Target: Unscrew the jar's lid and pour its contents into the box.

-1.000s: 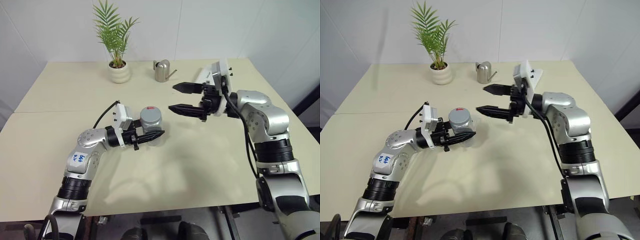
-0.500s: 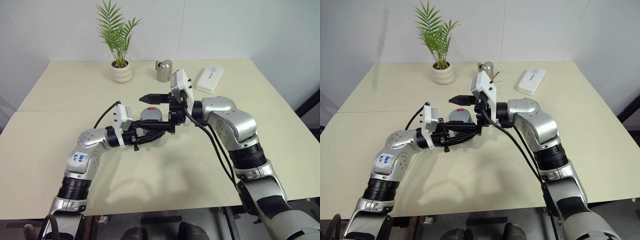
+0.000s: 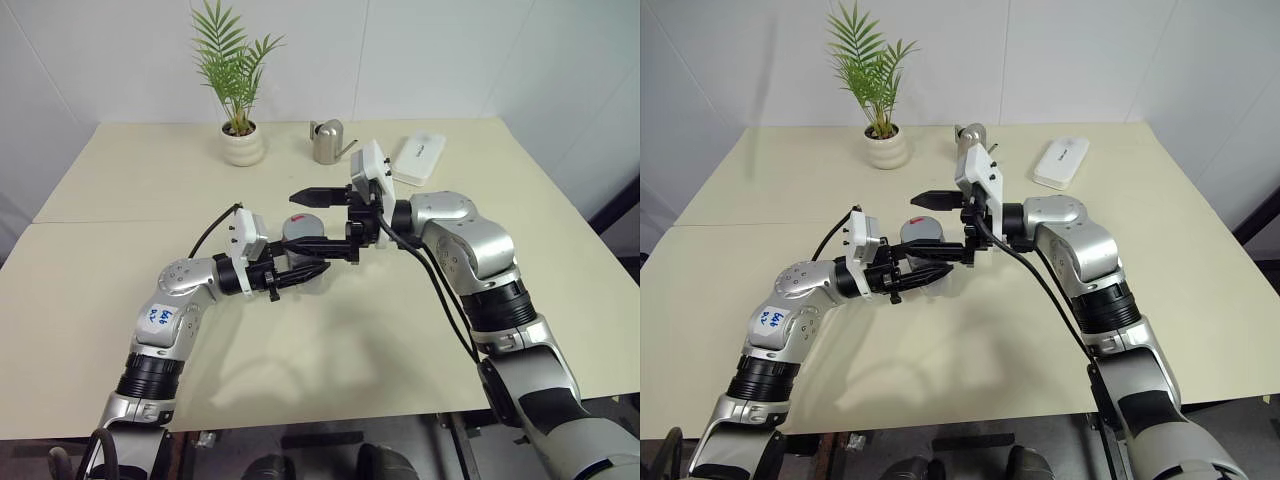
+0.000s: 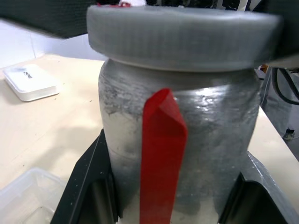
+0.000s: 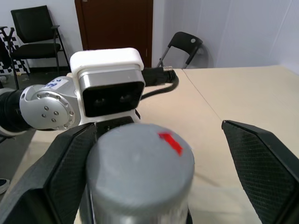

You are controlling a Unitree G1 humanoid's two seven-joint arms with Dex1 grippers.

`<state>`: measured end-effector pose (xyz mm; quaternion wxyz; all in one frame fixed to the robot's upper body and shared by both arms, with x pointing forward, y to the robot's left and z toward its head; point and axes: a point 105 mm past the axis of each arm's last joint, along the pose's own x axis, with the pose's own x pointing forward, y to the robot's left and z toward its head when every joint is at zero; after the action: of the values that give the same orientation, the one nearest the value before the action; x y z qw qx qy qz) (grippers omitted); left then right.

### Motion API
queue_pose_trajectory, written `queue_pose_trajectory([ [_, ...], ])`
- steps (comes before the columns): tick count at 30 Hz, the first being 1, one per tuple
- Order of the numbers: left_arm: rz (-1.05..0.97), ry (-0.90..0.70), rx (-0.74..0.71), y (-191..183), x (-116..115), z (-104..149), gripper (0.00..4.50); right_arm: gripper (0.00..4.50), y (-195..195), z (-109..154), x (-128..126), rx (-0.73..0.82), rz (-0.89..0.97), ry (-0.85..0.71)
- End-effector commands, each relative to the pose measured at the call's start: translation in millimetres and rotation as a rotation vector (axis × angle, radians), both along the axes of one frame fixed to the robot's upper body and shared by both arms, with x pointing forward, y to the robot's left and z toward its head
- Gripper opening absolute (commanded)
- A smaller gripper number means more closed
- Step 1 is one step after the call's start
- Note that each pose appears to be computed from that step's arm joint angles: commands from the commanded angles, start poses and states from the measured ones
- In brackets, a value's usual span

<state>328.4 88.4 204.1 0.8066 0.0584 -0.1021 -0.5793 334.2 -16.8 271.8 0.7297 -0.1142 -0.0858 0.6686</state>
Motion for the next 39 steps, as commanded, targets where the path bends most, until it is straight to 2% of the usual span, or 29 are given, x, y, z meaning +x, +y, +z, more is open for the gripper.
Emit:
queue_pose_trajectory([
  [1, -0.045, -0.077, -0.011, -4.0, -8.3, 16.4, 1.97, 4.49, -27.5, 14.4, 14.2, 0.034, -0.112, -0.036],
  [7, -0.045, -0.080, -0.010, -3.0, -8.0, 17.2, 1.97, 4.49, -38.3, 13.5, 11.3, 0.034, -0.099, -0.035],
  [13, -0.035, -0.081, 0.000, 2.8, -7.5, 16.6, 1.97, 4.49, -45.9, 25.8, -15.7, 0.099, 0.072, -0.007],
  [19, -0.036, -0.084, -0.001, 2.3, -7.7, 17.0, 1.97, 4.49, -35.9, 35.3, -14.8, 0.124, 0.079, -0.019],
  [26, -0.041, -0.083, -0.003, 0.1, -7.3, 16.4, 1.97, 4.49, -10.0, 22.9, -9.0, 0.037, 0.052, -0.016],
  [31, -0.044, -0.085, -0.004, -1.5, -7.2, 16.5, 1.97, 4.49, 3.4, 14.6, -16.3, 0.002, 0.093, 0.000],
  [39, -0.042, -0.085, -0.006, -2.5, -6.9, 16.1, 1.97, 4.49, 8.7, 12.9, -18.3, 0.008, 0.101, 0.006],
])
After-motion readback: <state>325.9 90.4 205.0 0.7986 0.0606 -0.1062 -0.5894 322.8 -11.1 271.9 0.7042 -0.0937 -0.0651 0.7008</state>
